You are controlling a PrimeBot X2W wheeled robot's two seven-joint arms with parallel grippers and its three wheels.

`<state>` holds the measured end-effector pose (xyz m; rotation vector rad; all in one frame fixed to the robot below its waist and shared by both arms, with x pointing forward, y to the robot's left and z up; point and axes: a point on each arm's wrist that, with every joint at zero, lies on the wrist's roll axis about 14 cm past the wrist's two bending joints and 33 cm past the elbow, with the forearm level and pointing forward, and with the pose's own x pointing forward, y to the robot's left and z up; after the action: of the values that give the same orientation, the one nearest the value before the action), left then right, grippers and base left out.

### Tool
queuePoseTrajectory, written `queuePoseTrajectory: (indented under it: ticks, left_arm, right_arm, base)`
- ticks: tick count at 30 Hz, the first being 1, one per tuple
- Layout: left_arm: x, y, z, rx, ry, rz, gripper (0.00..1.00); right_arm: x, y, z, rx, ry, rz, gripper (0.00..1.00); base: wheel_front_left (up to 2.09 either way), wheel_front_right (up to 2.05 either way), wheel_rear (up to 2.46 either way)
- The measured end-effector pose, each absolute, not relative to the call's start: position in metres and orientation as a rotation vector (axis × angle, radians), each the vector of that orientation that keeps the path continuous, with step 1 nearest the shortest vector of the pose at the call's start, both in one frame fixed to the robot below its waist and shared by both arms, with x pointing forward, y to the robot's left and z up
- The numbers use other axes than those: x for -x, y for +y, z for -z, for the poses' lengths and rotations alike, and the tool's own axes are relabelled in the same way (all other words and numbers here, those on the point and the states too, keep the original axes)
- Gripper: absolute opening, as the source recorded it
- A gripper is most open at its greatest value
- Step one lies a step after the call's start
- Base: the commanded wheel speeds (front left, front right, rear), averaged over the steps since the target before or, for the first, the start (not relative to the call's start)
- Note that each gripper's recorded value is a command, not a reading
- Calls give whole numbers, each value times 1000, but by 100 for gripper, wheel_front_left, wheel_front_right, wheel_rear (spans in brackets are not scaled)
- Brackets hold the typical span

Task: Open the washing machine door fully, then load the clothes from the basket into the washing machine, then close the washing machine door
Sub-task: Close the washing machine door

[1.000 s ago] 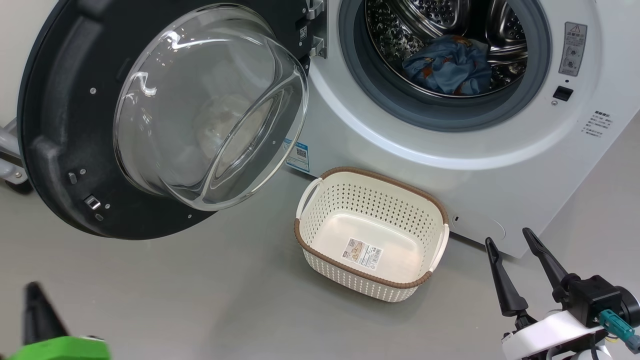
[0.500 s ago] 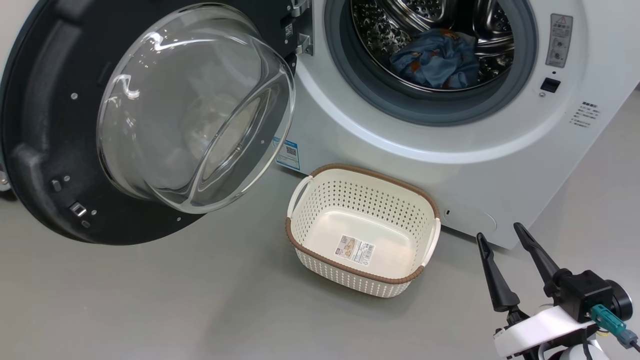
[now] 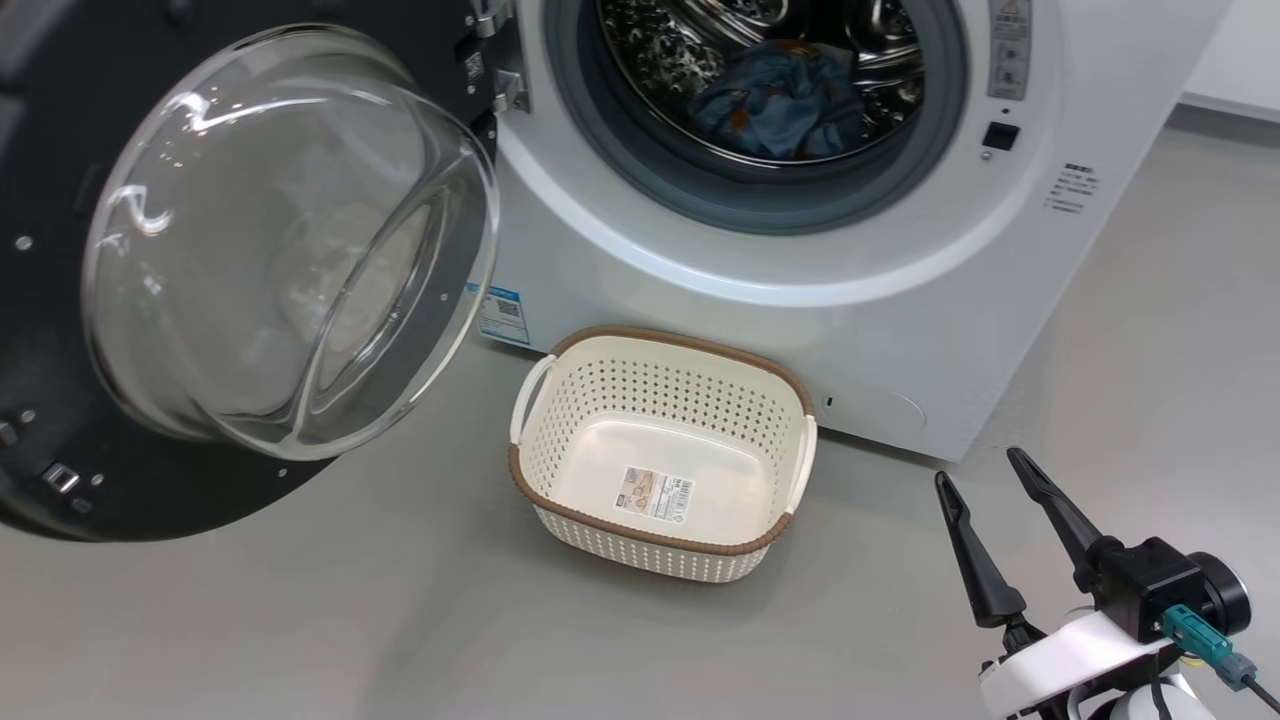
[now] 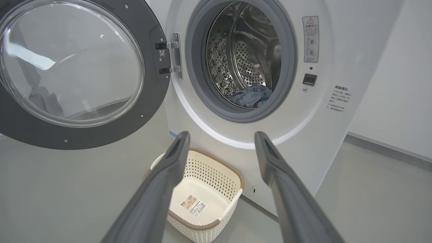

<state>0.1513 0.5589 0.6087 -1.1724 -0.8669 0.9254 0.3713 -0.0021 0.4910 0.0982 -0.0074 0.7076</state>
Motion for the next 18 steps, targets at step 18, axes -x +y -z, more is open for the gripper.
queuePoseTrajectory:
  ticks: [18]
  left_arm:
    - [-267,536,-589,1429,-568,-701,0]
  right_arm:
    - [-376,-43,-479,-54,22,-617,100]
  base:
    - [0,0,0]
